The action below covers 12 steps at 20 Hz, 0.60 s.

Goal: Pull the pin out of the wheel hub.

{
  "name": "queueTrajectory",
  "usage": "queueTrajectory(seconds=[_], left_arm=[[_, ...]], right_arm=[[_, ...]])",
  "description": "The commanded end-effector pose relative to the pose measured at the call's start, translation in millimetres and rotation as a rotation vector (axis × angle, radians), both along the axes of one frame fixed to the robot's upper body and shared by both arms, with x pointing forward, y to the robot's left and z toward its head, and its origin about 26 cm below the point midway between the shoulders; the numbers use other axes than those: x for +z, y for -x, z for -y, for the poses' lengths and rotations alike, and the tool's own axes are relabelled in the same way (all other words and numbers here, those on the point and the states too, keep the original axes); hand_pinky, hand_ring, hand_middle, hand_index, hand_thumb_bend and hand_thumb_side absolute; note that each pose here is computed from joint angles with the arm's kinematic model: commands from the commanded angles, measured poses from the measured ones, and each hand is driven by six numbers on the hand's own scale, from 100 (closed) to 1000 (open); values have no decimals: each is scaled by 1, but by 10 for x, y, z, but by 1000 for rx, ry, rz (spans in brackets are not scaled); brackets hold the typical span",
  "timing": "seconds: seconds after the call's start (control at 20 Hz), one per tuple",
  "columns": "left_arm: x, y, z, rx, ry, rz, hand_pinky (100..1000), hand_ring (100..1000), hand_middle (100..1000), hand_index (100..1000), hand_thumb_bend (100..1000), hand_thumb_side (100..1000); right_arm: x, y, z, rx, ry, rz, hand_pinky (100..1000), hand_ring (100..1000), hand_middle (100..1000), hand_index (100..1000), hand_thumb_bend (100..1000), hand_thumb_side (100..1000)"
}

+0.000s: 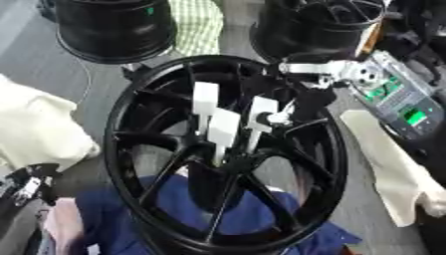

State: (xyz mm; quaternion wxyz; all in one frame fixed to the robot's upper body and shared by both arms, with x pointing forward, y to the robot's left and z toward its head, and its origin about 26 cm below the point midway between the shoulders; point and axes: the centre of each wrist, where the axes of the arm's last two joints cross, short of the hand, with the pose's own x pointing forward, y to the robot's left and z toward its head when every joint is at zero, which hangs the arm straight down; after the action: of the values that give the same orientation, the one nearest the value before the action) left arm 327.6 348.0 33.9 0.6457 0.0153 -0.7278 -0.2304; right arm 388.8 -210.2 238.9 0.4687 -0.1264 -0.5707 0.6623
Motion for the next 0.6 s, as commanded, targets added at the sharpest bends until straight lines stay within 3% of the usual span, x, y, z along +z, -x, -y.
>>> queueTrajectory(seconds=[0.05,0.45,0.6], left_arm=[[119,-41,16,-14,-8,37,461,463,639,785,100,707],[120,-39,13,-14,-8,37,461,463,639,788,100,708],[119,-39,12,-13,-8,37,461,463,639,788,100,708]], right_arm=[[59,-22,39,-16,13,26,666,763,792,871,325,335],[19,-38,42,-16,21,16,590,695,751,837,331,325],[19,-31,31,-10,25,18,499,613,696,795,334,312]])
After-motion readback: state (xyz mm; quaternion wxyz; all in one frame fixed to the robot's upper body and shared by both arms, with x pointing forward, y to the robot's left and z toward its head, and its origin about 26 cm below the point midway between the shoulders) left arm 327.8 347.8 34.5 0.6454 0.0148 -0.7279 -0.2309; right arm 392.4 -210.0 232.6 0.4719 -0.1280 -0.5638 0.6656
